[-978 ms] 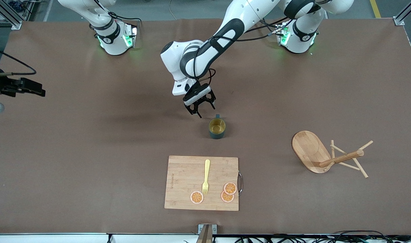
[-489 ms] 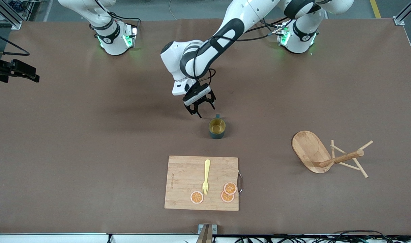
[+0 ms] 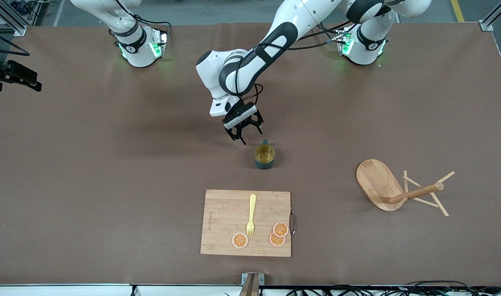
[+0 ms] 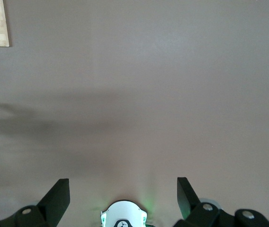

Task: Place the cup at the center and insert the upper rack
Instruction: 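Position the open left gripper above the teal mug rim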

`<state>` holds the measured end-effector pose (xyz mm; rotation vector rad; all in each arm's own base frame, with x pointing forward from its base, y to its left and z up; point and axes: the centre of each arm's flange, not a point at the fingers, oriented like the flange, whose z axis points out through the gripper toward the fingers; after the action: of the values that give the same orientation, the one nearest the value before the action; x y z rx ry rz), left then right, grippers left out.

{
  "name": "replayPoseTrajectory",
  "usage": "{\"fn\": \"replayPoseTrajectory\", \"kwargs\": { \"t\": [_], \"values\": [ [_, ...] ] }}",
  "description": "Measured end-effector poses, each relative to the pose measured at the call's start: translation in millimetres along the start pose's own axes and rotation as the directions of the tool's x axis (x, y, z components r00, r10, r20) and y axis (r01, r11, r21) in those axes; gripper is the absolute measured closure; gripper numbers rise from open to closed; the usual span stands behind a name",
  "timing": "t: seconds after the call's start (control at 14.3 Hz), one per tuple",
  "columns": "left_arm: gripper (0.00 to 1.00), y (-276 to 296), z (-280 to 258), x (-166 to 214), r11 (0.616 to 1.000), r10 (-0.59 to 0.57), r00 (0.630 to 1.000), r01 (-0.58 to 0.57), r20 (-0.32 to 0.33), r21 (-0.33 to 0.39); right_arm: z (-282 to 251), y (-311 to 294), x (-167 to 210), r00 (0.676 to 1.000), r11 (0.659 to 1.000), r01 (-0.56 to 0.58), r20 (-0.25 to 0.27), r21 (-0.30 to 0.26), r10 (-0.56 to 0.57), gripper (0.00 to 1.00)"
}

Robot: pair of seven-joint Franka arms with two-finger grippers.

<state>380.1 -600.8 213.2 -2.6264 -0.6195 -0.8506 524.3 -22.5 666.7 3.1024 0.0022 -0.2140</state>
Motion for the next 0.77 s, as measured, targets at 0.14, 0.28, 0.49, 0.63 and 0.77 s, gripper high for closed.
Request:
{"fn": "replayPoseTrajectory", "kwargs": {
  "t": [0.14,0.28,0.49,0.63,0.77],
  "values": [
    [0.23,-1.4,3.4,-1.2,1.0,0.01,1.0,-0.01,-0.013,0.002,0.5,-0.2,0.1,1.0,1.0,0.0,0.001,-0.001,0.0,0.0],
    [0.23,-2.9,6.2,-3.4,1.0,0.017,1.0,-0.017,-0.019,0.006,1.2,-0.5,0.3,1.0,1.0,0.001,0.003,-0.001,-0.001,0.0],
    [0.2,-6.1,11.1,-5.7,0.999,0.043,0.998,-0.043,-0.054,0.0,1.9,-0.5,0.6,1.0,1.0,0.001,0.003,-0.001,-0.001,0.0],
    [0.19,-11.4,13.0,-7.6,0.997,0.068,0.996,-0.071,-0.058,-0.039,2.2,-0.5,0.7,1.0,1.0,0.001,0.003,-0.002,-0.001,0.0],
    [0.19,-22.3,11.7,-0.6,0.991,0.092,0.994,-0.097,-0.06,-0.096,2.3,-0.5,0.8,1.0,1.0,0.001,0.003,-0.002,-0.001,0.0]
  ]
}}
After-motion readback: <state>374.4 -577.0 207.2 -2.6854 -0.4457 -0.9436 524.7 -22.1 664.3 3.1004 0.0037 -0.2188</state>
